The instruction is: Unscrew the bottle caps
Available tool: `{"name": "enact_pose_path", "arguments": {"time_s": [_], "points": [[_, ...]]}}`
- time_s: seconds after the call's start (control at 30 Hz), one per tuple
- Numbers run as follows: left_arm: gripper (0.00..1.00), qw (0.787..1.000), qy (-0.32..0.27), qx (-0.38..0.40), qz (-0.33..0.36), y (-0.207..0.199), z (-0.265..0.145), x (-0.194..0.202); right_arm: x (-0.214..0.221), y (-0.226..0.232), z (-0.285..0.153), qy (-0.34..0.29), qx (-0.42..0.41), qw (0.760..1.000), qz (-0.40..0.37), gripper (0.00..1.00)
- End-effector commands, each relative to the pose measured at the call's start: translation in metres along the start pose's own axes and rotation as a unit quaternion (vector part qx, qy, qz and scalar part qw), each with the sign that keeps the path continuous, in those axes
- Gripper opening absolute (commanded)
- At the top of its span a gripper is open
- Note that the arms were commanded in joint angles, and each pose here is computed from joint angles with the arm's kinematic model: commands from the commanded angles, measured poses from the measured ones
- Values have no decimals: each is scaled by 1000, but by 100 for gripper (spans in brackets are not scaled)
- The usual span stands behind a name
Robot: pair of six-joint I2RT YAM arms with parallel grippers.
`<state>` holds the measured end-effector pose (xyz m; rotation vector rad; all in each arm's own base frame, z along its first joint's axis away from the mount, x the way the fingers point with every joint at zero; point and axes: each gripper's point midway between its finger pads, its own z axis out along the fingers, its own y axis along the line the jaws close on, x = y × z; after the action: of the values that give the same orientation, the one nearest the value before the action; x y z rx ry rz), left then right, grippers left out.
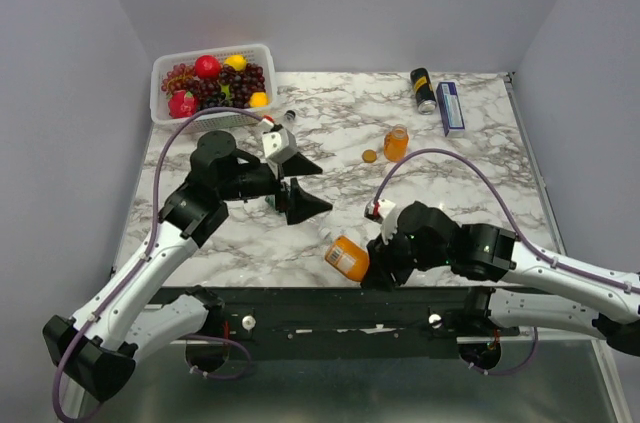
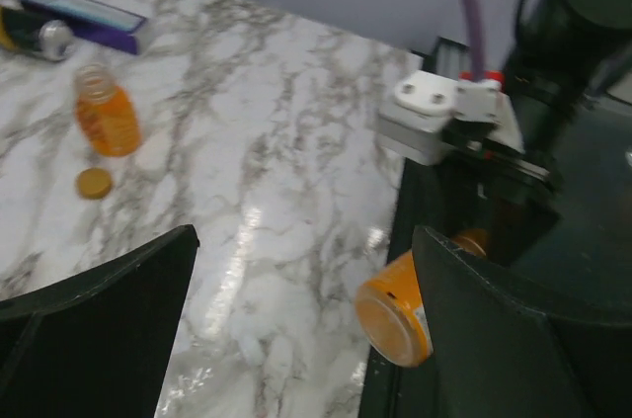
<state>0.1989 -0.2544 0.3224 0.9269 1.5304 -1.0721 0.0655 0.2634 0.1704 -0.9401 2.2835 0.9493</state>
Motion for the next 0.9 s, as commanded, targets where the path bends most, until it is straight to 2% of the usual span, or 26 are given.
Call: {"name": "enact_pose_path", "arguments": {"time_s": [0.0,0.07,0.1,0.2,0.33,0.5,0.87], "points": [[99,961,57,270,-2,-96,1,24,35,14,-38,109,-51,993,-12,26],[99,946,103,304,-37,-112,-2,43,33,18,-46,112,-66,991,-18,26],[99,940,115,320,-19,-118,5,51,35,23,-50,121,-80,989,-15,26],[99,938,178,296,-29,-117,11,79,29,37,-64,120,-114,986,-23,25],[99,919,213,327,-48,-133,12,95,20,44,-75,117,-120,985,-27,25],[99,916,243,314,-48,-134,19,113,9,45,-81,104,-114,987,-36,25],[97,899,255,350,-67,-149,26,125,1,37,-73,94,-93,990,-43,25]]}}
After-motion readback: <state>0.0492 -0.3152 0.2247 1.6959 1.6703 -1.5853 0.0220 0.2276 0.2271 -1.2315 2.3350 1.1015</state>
